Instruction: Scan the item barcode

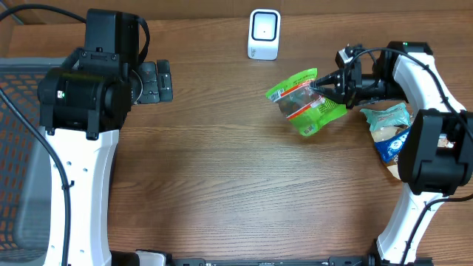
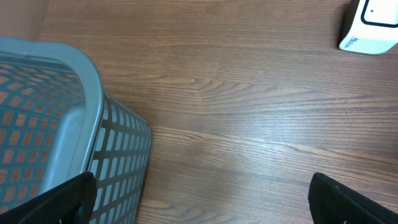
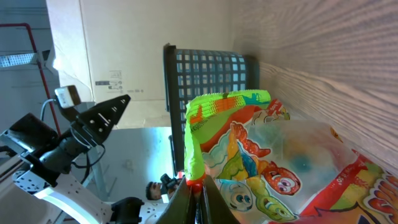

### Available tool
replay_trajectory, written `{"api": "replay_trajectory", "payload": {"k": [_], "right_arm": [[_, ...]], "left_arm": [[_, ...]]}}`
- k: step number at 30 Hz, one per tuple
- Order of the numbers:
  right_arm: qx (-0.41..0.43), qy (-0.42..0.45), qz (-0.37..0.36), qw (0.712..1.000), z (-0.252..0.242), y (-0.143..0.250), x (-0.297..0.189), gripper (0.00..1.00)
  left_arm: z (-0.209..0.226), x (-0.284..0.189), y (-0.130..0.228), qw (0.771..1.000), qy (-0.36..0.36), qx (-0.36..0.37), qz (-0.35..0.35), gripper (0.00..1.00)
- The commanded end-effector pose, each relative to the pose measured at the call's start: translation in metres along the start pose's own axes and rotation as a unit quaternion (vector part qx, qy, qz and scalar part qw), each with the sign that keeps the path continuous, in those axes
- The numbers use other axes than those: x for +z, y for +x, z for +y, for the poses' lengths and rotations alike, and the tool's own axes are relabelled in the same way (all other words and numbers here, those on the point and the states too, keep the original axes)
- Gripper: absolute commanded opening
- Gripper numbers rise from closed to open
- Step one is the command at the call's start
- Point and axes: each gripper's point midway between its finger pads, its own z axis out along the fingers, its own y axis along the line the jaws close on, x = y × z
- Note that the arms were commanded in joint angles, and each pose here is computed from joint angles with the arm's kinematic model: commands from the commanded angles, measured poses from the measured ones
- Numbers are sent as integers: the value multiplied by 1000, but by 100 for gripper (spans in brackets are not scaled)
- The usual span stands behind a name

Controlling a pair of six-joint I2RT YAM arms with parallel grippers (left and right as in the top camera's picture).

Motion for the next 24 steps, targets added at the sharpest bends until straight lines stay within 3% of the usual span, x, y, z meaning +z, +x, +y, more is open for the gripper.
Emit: {"api": "replay_trajectory", "payload": {"k": [1, 13, 19, 24], "right_arm": [[-27, -34, -18, 999, 37, -13, -1, 4], [-55, -23, -14, 998, 48, -17, -2, 4], [-104, 127, 43, 986, -6, -11, -1, 4], [-87, 250, 89, 960, -47, -3, 8, 4]], "left_arm": [[3, 0, -3, 1000, -7, 9, -3, 100], [3, 0, -3, 1000, -7, 9, -3, 100], [3, 0, -3, 1000, -7, 9, -3, 100], [3, 0, -3, 1000, -7, 9, -3, 100]]}}
